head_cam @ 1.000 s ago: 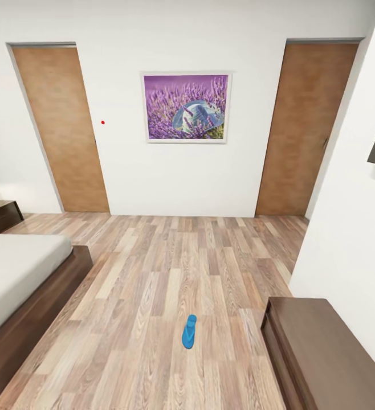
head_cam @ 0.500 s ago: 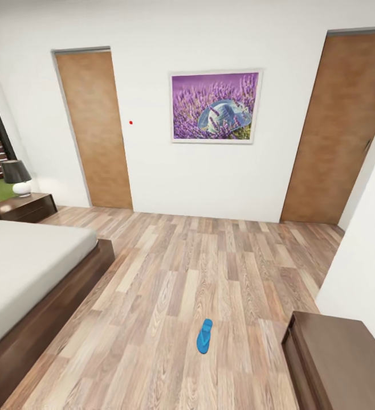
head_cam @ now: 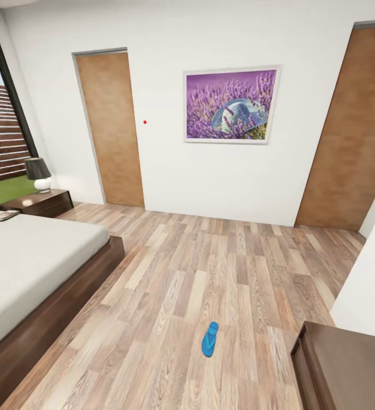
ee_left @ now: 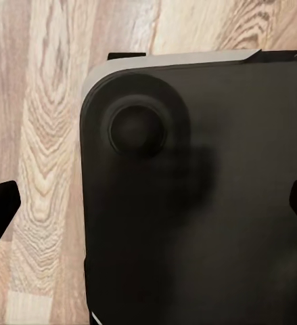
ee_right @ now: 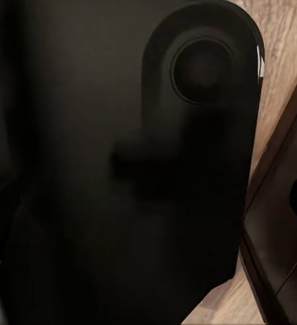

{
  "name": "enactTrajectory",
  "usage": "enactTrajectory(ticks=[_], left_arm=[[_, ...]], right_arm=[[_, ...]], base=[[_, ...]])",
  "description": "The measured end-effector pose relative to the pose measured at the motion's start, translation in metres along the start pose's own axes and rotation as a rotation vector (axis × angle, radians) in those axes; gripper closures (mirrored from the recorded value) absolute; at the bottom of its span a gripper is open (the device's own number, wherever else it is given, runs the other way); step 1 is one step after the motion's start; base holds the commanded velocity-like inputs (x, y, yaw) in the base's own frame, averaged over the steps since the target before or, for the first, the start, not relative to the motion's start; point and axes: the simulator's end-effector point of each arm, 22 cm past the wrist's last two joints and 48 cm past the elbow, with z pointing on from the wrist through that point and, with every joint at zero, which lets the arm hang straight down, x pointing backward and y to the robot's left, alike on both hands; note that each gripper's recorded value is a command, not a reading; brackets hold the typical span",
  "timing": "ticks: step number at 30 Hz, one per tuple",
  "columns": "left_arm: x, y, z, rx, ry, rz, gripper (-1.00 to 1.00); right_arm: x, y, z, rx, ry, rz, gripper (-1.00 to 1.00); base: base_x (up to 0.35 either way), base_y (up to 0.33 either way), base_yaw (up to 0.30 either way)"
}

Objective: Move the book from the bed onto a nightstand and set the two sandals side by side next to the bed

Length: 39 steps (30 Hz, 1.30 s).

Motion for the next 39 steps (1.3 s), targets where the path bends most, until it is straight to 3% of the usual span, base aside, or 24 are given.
enactTrajectory(ticks=[10,39], left_arm=[[-0.0001,0.0000,0.0000,0.000,-0.001,0.000,-1.00],[-0.0003,0.0000,0.0000,0.000,-0.001,0.000,-1.00]], right_arm=[[0.0000,0.0000,0.0000,0.000,0.000,0.000,-1.00],[-0.0001,0.0055,0.0000,-0.007,0.000,0.000,-1.00]], base=[[0.007,-0.024,0.150],[0.000,-0.001,0.273]])
